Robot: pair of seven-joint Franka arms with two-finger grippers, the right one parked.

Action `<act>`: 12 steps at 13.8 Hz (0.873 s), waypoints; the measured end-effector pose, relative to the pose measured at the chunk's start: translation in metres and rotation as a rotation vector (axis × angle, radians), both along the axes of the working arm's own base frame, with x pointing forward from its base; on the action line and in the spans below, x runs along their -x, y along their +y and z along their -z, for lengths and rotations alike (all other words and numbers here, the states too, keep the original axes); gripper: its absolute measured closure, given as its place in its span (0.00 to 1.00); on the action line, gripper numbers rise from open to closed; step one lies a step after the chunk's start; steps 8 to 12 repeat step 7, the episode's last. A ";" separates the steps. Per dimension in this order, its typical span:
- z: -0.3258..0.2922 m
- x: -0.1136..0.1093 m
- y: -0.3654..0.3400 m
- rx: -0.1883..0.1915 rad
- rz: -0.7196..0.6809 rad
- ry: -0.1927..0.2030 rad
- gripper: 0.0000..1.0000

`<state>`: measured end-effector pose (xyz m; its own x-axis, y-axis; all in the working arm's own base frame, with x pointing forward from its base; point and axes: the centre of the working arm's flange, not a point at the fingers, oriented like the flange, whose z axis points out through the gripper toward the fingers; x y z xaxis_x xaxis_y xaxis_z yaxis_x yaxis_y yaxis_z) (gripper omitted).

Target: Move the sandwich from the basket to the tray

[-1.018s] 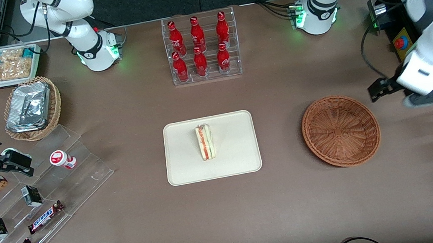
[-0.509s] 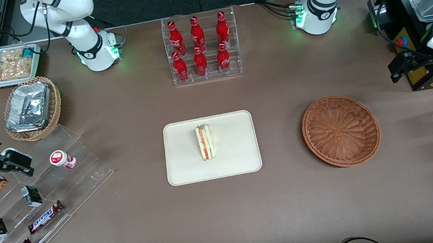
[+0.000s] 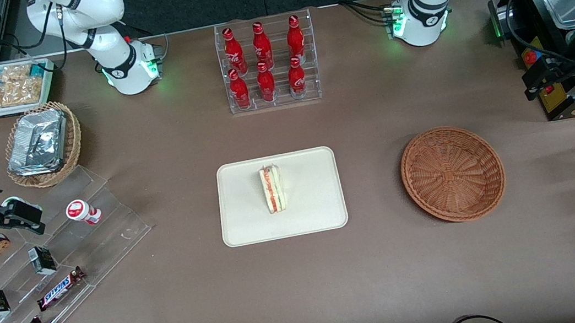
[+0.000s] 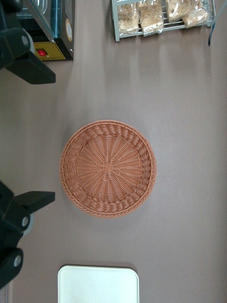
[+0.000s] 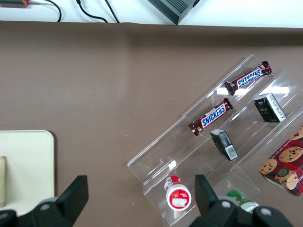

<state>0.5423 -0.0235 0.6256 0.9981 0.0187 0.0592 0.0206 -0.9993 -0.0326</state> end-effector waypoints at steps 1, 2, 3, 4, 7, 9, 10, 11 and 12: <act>0.000 0.000 0.000 0.001 0.001 0.001 0.00; 0.000 0.000 0.001 0.001 -0.001 0.003 0.00; 0.000 0.001 0.002 0.001 -0.003 0.009 0.00; 0.000 0.003 0.002 0.000 -0.004 0.019 0.00; -0.002 0.006 0.002 0.000 -0.003 0.033 0.00; -0.002 0.006 0.002 0.000 -0.003 0.033 0.00; -0.002 0.006 0.002 0.000 -0.003 0.033 0.00; -0.002 0.006 0.002 0.000 -0.003 0.033 0.00; -0.002 0.006 0.002 0.000 -0.003 0.033 0.00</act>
